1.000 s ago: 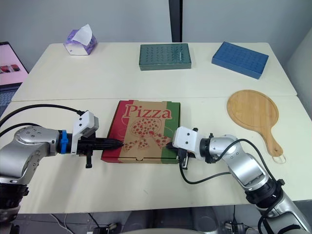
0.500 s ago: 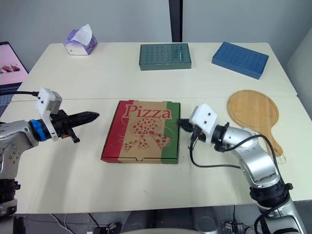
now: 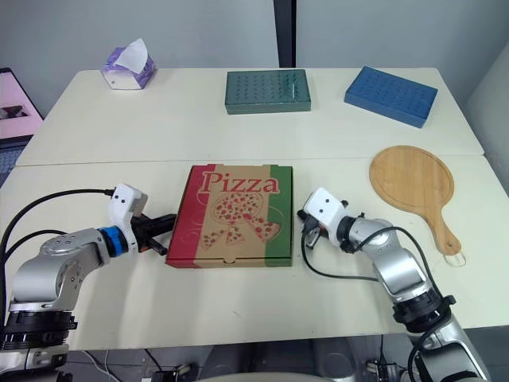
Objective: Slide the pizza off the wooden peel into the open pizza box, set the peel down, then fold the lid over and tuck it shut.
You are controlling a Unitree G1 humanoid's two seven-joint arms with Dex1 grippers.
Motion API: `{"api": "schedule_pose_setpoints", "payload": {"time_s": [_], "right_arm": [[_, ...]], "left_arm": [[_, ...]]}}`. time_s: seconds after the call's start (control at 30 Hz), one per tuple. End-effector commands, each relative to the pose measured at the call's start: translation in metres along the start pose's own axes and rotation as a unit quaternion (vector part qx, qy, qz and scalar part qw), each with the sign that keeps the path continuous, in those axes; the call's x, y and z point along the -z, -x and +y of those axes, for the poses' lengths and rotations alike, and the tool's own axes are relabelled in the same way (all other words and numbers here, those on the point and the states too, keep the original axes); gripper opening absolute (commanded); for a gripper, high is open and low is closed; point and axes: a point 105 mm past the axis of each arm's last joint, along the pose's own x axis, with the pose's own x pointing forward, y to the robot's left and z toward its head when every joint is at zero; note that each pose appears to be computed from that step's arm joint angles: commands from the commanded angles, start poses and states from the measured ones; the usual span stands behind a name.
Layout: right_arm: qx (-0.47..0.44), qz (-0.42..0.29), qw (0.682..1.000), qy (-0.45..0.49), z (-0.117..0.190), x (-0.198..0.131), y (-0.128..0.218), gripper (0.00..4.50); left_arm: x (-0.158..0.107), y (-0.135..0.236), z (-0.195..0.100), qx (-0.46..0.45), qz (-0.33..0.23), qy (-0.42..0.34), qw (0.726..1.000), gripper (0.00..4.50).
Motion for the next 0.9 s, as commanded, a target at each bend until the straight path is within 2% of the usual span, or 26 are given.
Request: {"api": "schedule_pose_setpoints", "payload": {"time_s": [0.03,0.2,0.63,0.9], "right_arm": [[-0.008,-0.030,0.999,0.020,0.003,-0.018,0.005,0.02],[-0.005,-0.023,0.999,0.027,-0.001,-0.015,0.012,0.02],[-0.024,-0.017,0.999,0.025,0.006,-0.014,0.017,0.02],[0.005,-0.008,0.999,0.031,-0.009,-0.011,0.024,0.02]], "left_arm": [[-0.011,-0.003,-0.022,0.039,-0.017,-0.016,0.999,0.00],[-0.015,-0.011,-0.038,0.070,-0.021,-0.013,0.997,0.00],[-0.023,-0.017,-0.024,0.055,-0.026,-0.038,0.997,0.00],[-0.016,-0.008,-0.028,0.065,-0.016,-0.032,0.997,0.00]]}}
